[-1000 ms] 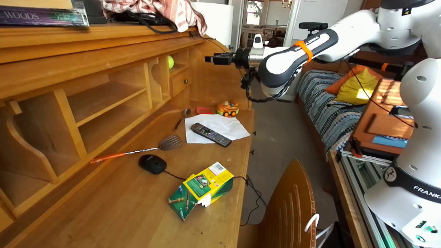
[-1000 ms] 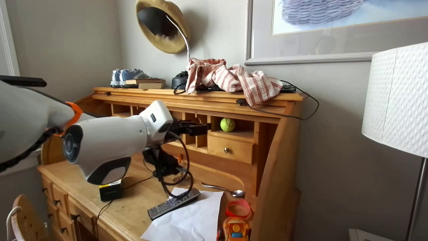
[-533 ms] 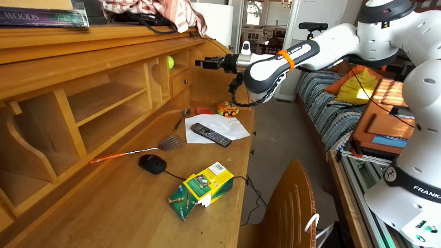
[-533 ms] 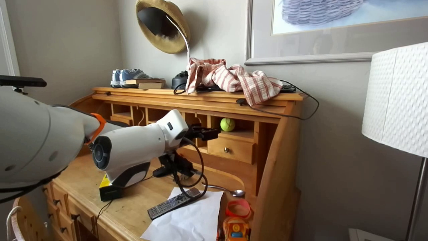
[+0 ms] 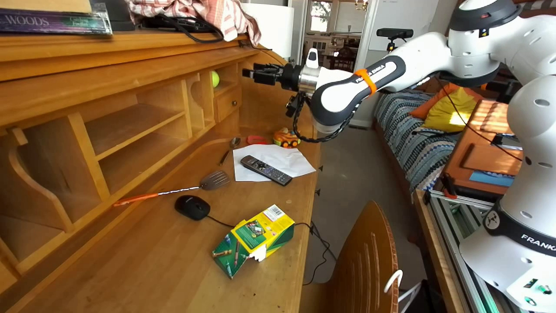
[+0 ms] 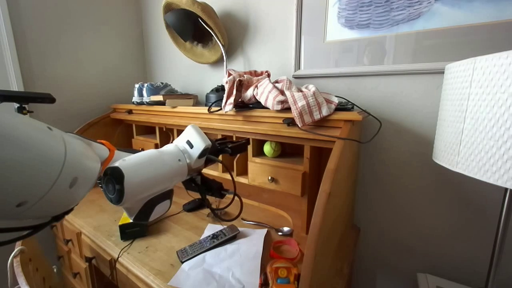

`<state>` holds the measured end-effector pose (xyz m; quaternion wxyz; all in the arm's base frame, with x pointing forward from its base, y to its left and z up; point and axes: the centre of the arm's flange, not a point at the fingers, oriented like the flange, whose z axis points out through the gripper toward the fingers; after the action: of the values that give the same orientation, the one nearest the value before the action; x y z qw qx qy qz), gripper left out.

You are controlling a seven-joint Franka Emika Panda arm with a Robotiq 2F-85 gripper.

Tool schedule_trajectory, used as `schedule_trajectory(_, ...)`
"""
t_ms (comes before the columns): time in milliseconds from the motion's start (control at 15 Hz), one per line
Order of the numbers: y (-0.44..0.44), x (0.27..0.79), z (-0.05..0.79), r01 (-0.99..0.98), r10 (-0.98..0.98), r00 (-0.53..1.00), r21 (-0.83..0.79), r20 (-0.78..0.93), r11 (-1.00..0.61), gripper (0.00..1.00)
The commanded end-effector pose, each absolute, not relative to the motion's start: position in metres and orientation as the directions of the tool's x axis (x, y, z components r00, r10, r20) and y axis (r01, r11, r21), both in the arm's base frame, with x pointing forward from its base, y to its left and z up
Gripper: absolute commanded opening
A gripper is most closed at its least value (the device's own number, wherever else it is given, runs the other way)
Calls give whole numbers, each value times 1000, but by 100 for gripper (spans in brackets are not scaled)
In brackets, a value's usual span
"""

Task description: Put the tennis ball on the table

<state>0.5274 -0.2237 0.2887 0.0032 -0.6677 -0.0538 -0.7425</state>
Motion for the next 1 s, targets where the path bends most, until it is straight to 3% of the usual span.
schedule_trajectory(0, -216, 532, 268, 36, 68, -150, 74, 986, -997, 100)
schedule_trajectory(933, -258, 613, 228, 0, 79, -111, 80, 991, -997, 100)
